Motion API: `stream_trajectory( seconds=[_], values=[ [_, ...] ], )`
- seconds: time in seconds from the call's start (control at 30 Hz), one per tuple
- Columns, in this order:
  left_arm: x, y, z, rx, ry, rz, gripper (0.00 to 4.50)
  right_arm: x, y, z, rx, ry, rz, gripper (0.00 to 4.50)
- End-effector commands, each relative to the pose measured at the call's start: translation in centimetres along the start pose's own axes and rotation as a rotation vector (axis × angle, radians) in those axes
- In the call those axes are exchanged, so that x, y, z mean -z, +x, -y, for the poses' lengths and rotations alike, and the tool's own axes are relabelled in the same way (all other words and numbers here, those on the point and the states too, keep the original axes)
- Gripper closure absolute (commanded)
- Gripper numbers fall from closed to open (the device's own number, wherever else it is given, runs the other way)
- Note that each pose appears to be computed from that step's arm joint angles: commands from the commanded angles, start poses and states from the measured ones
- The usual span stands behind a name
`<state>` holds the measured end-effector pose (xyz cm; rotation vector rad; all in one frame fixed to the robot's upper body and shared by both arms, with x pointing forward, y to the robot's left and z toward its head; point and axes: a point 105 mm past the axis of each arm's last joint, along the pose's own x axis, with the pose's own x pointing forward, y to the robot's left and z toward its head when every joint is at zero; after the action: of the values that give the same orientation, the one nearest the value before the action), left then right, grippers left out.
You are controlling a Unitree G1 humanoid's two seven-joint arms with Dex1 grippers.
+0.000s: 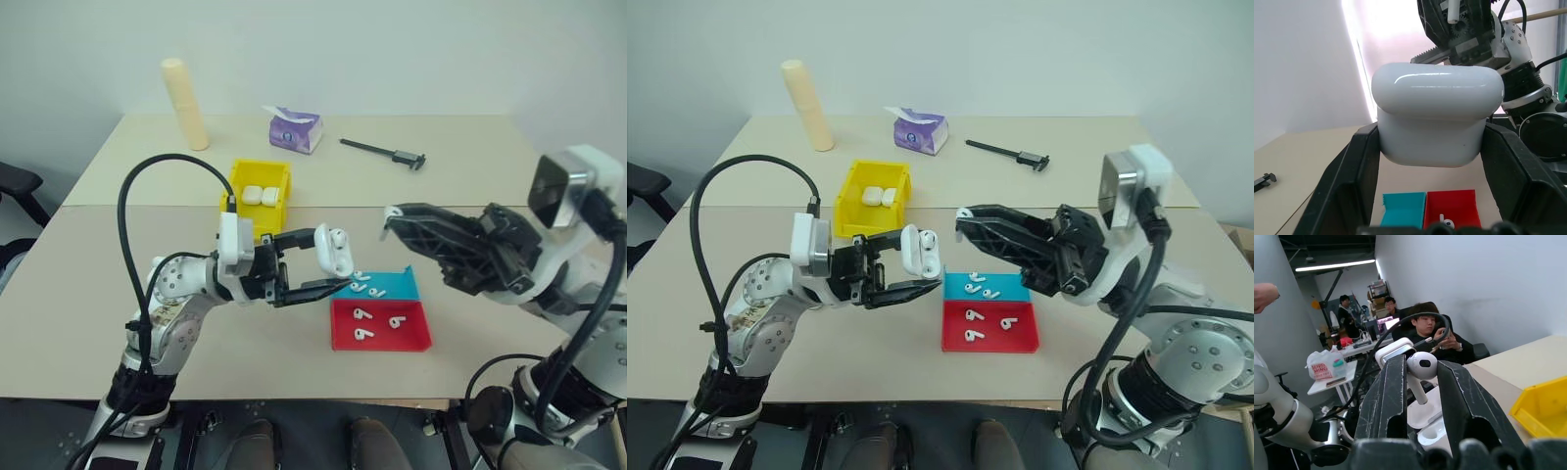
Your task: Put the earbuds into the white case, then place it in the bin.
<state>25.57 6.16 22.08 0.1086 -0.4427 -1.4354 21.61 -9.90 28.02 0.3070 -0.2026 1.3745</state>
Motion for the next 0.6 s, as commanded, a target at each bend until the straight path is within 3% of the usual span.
stream_trajectory(
  seconds=[0.03, 0.6],
  values=[
    [-1.1, 0.3, 0.0, 0.015, 0.028, 0.035, 1.72, -0.1, 0.7, -0.6, -0.026, -0.019, 0.015, 3.40],
    [-1.2, 0.0, 0.7, -0.029, 0.011, 0.037, 1.72, 2.7, 1.5, -0.2, -0.037, -0.048, -0.091, 3.40]
  ],
)
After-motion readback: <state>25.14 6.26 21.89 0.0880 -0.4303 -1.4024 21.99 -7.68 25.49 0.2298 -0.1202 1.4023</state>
